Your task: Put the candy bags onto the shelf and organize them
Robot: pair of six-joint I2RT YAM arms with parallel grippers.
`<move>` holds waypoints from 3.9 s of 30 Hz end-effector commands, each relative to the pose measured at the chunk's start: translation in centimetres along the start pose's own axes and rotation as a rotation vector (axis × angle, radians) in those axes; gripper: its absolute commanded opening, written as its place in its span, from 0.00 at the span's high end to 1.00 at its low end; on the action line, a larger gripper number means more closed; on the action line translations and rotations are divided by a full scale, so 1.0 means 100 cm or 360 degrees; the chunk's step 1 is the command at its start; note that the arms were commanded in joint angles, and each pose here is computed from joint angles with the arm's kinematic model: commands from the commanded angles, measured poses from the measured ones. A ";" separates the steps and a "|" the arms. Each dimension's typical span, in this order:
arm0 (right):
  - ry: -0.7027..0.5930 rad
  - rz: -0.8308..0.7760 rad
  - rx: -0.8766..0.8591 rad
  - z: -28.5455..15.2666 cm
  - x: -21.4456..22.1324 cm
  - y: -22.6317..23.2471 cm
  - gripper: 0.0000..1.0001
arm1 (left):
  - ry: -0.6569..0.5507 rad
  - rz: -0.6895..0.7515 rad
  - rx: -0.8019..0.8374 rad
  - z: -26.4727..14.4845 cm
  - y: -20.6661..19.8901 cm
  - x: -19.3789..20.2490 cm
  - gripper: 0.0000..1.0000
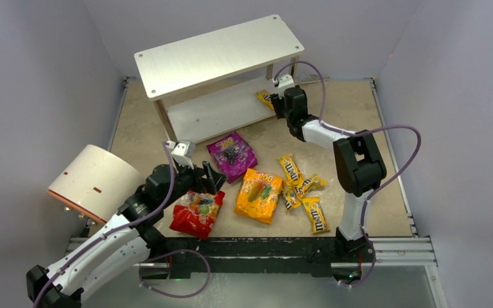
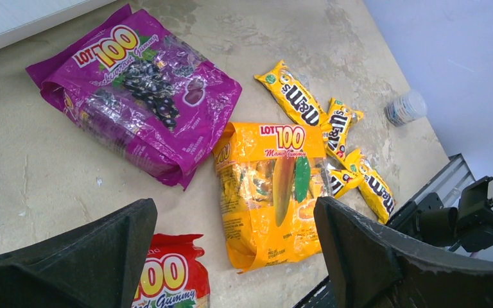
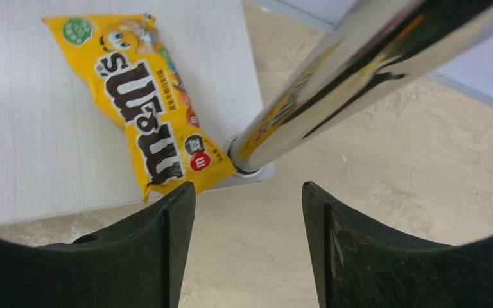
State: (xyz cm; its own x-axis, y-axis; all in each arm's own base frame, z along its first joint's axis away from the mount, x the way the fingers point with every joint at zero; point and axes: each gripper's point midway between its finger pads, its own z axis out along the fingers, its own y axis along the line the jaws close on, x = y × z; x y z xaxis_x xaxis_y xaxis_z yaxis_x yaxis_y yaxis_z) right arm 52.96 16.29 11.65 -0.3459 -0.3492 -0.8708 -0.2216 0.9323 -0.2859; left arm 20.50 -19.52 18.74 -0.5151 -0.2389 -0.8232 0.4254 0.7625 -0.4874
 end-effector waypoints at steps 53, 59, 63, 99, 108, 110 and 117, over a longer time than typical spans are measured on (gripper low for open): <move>-0.0104 0.0248 -0.0133 0.018 -0.035 0.019 0.35 | -0.0054 -0.0009 0.0087 -0.004 -0.010 -0.006 0.00; -0.0151 0.0286 -0.0070 0.011 -0.049 0.008 0.35 | -0.0056 -0.0010 0.0085 -0.004 -0.011 -0.008 0.00; -0.0205 0.0348 0.0082 -0.022 -0.069 -0.020 0.34 | -0.0064 -0.0008 0.0083 -0.004 -0.011 -0.009 0.00; 0.0771 0.0898 -0.0380 -0.203 0.163 0.056 0.43 | -0.0027 0.0006 0.0237 0.013 -0.027 -0.004 0.00; 0.0792 0.0929 -0.0386 -0.195 0.170 0.063 0.53 | -0.0016 0.0001 0.0242 0.015 -0.028 -0.003 0.00; 0.0811 0.0927 -0.0388 -0.195 0.172 0.064 0.60 | -0.0020 -0.0002 0.0243 0.014 -0.028 -0.004 0.00; 0.0651 0.0941 -0.0416 -0.201 0.145 0.056 0.90 | -0.0014 -0.0012 0.0237 0.016 -0.028 -0.004 0.00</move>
State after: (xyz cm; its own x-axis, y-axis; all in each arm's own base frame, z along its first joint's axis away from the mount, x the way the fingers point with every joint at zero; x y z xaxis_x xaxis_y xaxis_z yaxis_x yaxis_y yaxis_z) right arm 27.31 14.05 2.63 -0.8265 0.1222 -0.5495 -0.0564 0.9533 0.2968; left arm 20.46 -22.09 18.83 -0.5298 -0.2237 -0.8181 0.5117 0.6849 -0.5187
